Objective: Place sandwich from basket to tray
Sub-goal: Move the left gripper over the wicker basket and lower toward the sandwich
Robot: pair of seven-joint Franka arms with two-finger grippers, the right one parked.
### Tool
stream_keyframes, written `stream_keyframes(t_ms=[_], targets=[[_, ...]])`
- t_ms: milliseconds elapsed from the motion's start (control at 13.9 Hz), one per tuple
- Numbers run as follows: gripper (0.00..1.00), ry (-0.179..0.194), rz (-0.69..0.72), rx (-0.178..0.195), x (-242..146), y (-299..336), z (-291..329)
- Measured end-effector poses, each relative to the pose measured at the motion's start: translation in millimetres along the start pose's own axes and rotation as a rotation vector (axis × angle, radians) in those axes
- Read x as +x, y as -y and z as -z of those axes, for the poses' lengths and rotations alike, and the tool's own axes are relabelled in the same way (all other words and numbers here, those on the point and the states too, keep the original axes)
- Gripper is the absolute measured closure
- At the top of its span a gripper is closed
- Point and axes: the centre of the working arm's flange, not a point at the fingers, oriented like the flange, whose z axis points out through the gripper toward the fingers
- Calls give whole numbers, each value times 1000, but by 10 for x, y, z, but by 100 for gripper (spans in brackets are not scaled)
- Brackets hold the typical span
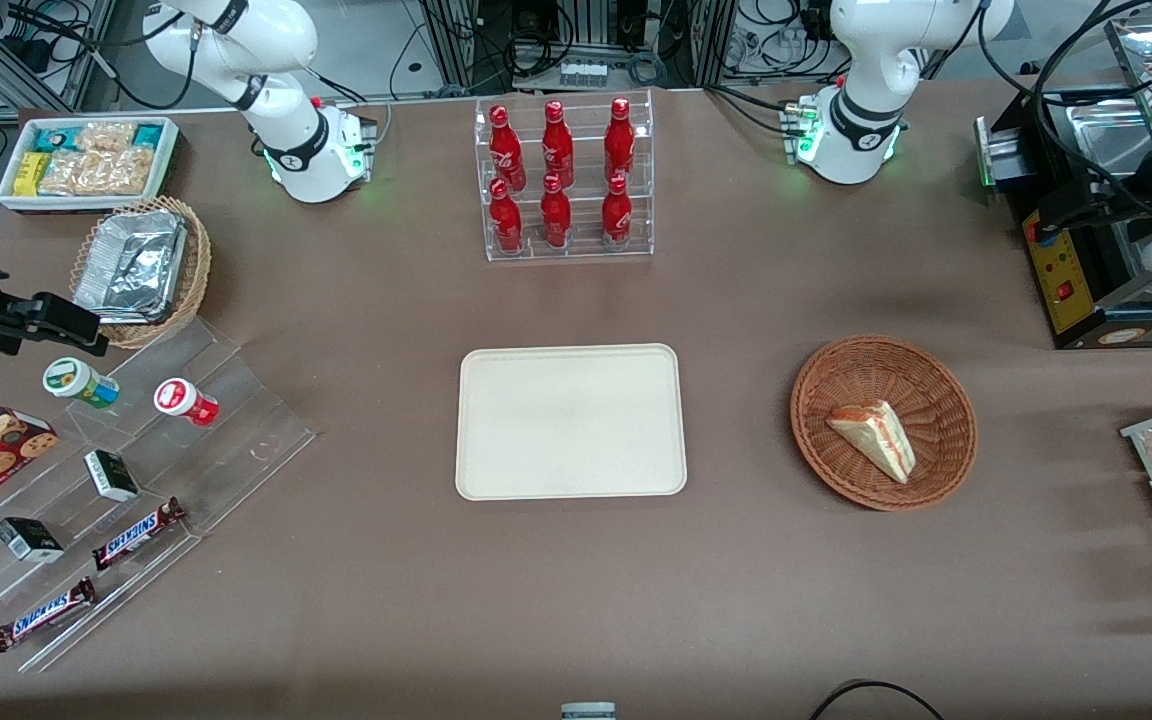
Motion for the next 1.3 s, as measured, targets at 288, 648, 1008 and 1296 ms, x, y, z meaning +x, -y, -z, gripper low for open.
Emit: stream_keyframes(t_ms=[288, 648, 1008, 1296], targets=[[0, 0, -2, 4, 14, -11, -11], [0, 4, 49, 34, 386, -90, -355], [0, 5, 162, 47, 818, -379, -953], [0, -28, 329, 42, 995, -457, -1483]])
